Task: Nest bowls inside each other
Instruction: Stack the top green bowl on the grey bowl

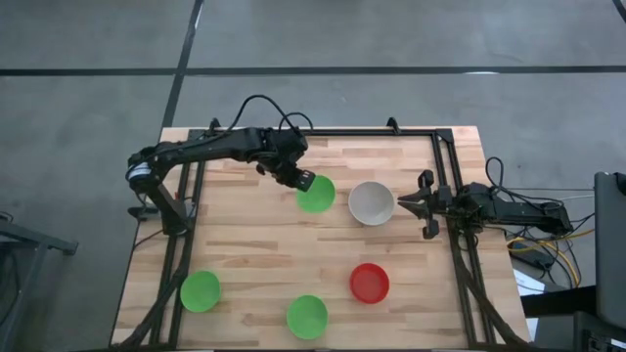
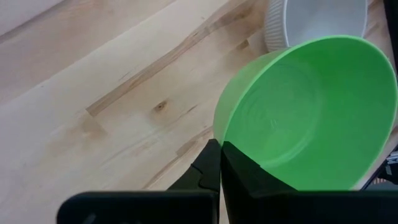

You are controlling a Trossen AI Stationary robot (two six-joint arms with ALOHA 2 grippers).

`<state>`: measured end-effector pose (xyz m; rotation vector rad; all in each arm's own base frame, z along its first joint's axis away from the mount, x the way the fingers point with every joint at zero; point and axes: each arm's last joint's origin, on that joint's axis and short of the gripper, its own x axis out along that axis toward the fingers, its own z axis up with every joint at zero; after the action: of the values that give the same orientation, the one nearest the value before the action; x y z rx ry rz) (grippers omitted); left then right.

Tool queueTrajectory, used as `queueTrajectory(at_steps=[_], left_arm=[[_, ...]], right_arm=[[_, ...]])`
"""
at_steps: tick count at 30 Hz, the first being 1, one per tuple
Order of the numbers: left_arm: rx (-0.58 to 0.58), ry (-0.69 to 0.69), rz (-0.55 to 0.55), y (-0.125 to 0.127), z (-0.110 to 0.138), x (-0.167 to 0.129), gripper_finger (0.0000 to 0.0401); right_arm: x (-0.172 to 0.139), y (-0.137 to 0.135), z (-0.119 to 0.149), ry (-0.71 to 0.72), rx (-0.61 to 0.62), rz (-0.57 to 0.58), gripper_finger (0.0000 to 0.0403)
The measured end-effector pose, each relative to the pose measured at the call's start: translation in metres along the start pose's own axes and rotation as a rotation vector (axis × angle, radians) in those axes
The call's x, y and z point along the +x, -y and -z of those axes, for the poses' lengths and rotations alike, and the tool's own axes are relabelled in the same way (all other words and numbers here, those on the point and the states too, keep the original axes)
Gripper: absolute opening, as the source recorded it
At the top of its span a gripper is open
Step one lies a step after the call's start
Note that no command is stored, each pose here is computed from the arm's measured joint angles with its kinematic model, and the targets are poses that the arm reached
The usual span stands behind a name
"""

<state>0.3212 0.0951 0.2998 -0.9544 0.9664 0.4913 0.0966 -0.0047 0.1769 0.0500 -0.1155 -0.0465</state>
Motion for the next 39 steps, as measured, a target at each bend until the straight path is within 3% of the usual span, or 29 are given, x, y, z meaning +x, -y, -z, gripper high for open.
queueTrajectory(at_steps=[10,25,31,34,39], left_arm=[[-0.007,-0.012,-0.012,-0.003,0.002,0.004,0.0003],[-0.017,-0.017,-0.012,-0.005,0.003,0.007,0.0003],[-0.015,-0.018,-0.011,-0.004,0.003,0.007,0.0003],[-0.015,-0.018,-0.011,-0.004,0.003,0.007,0.0003],[-0.015,-0.018,-0.011,-0.004,0.003,0.007,0.0003]], right_arm=[[0.0,0.0,0.0,0.001,0.016,0.0,0.0052],[0.0,0.0,-0.001,0.006,0.385,-0.001,0.0052],[-0.001,0.0,-0.01,0.097,0.638,-0.029,0.0052],[-0.001,0.002,-0.011,0.134,0.655,0.029,0.0052],[0.001,0.003,-0.007,0.107,0.786,0.068,0.0052]])
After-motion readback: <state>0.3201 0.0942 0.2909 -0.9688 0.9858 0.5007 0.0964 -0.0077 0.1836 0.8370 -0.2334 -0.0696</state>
